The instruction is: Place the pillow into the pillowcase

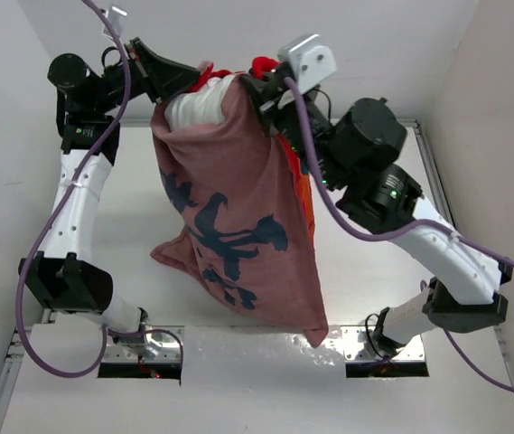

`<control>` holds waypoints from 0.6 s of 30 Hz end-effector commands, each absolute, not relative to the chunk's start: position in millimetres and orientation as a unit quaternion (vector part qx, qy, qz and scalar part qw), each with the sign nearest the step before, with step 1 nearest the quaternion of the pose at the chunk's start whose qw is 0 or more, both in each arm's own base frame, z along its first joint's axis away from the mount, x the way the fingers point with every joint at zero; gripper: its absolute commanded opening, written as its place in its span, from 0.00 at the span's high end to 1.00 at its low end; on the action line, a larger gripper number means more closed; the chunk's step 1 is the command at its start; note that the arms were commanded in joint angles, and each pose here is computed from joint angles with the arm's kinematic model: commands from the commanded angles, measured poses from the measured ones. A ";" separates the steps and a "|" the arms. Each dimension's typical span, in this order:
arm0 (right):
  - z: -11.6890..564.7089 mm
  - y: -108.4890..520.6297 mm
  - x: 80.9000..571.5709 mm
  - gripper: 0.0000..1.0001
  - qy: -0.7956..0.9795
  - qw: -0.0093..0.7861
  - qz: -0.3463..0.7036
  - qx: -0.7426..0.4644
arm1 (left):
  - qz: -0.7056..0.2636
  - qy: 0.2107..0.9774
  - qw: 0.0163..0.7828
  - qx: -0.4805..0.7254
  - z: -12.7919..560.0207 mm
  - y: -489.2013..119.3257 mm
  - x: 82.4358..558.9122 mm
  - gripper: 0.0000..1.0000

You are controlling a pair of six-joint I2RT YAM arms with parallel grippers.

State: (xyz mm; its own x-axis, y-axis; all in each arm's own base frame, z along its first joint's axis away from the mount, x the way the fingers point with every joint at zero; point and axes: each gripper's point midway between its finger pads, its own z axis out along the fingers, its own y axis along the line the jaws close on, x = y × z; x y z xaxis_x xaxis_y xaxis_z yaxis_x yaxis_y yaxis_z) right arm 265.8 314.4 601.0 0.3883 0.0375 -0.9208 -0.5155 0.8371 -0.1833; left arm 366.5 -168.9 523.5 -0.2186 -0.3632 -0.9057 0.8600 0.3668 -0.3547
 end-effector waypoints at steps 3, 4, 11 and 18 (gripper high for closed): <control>651.2 279.5 243.8 1.00 0.480 0.832 0.215 -0.176 | -0.478 0.557 0.633 0.247 558.4 -131.4 351.9 1.00; 652.5 276.2 242.1 1.00 0.479 0.833 0.215 -0.175 | -0.476 0.558 0.632 0.248 561.0 -127.3 353.6 1.00; 648.4 254.3 241.2 1.00 0.488 0.837 0.185 -0.166 | -0.467 0.537 0.670 0.212 596.7 -94.8 373.0 1.00; 738.8 166.3 236.6 1.00 0.410 0.909 0.047 -0.055 | -0.413 0.385 0.820 0.097 720.2 11.9 343.9 1.00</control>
